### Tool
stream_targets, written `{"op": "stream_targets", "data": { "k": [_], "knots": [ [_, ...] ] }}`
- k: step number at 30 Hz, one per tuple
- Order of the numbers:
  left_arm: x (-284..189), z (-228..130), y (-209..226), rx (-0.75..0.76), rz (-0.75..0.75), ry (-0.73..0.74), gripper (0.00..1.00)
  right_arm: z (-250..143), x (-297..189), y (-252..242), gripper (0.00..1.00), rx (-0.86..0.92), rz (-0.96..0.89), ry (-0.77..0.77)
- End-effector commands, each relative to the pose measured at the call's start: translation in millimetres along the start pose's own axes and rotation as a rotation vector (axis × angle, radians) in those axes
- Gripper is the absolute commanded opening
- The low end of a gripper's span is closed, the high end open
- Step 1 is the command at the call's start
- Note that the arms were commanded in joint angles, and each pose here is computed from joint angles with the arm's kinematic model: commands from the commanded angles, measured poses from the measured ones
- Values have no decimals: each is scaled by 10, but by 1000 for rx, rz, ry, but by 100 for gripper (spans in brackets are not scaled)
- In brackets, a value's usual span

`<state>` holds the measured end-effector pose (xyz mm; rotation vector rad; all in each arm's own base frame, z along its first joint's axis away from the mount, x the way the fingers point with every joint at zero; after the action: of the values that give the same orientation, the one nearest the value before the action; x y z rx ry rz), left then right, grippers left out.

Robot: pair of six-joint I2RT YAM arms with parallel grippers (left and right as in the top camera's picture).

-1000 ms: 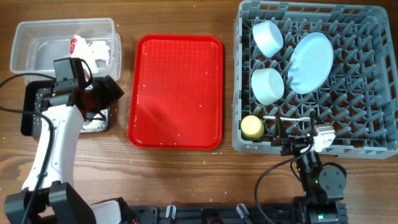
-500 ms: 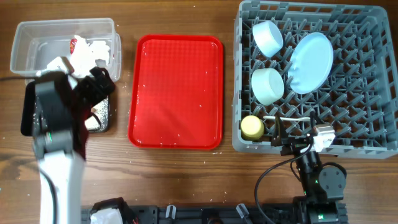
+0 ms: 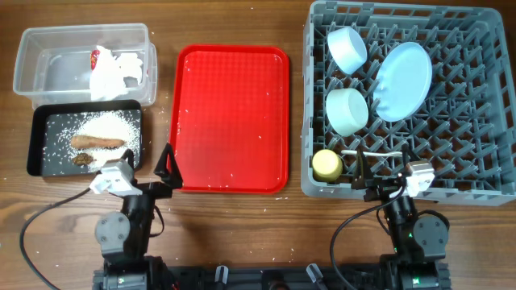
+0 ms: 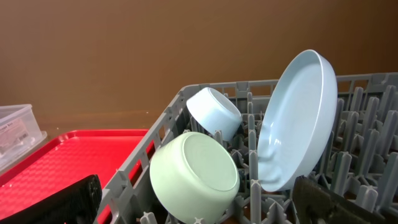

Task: Sort waste into correct bins and load items into the dishwasher rack

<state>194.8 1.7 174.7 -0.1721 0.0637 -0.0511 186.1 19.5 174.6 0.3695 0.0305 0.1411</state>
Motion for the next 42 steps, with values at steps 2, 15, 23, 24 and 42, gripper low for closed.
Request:
{"op": "stream_targets", "data": {
  "k": [2, 15, 23, 24, 42],
  "knots": [
    [-45, -93, 34, 27, 59, -11, 100, 15, -5, 8, 100, -13, 8, -9],
    [-80, -131, 51, 42, 74, 3, 100, 15, -5, 8, 100, -13, 8, -9],
    [-80, -131, 51, 42, 74, 3, 100, 15, -5, 8, 100, -13, 8, -9],
    [-80, -131, 51, 42, 74, 3, 100, 15, -5, 8, 100, -13, 8, -9],
    [-80, -131, 51, 42, 74, 3, 100, 15, -5, 8, 100, -13, 8, -9]
  ]
}}
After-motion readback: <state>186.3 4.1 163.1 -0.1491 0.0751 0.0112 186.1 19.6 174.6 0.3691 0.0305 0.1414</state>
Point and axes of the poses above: each gripper's point midway between its finger pads, its own x axis out along the fingers, its own y axis along the line the jaws close on, z = x × y, the point moved 6 cm from there along -x, back along the fingers, and after that the axes turned 14 degrees about x, right-handed, at the moved point
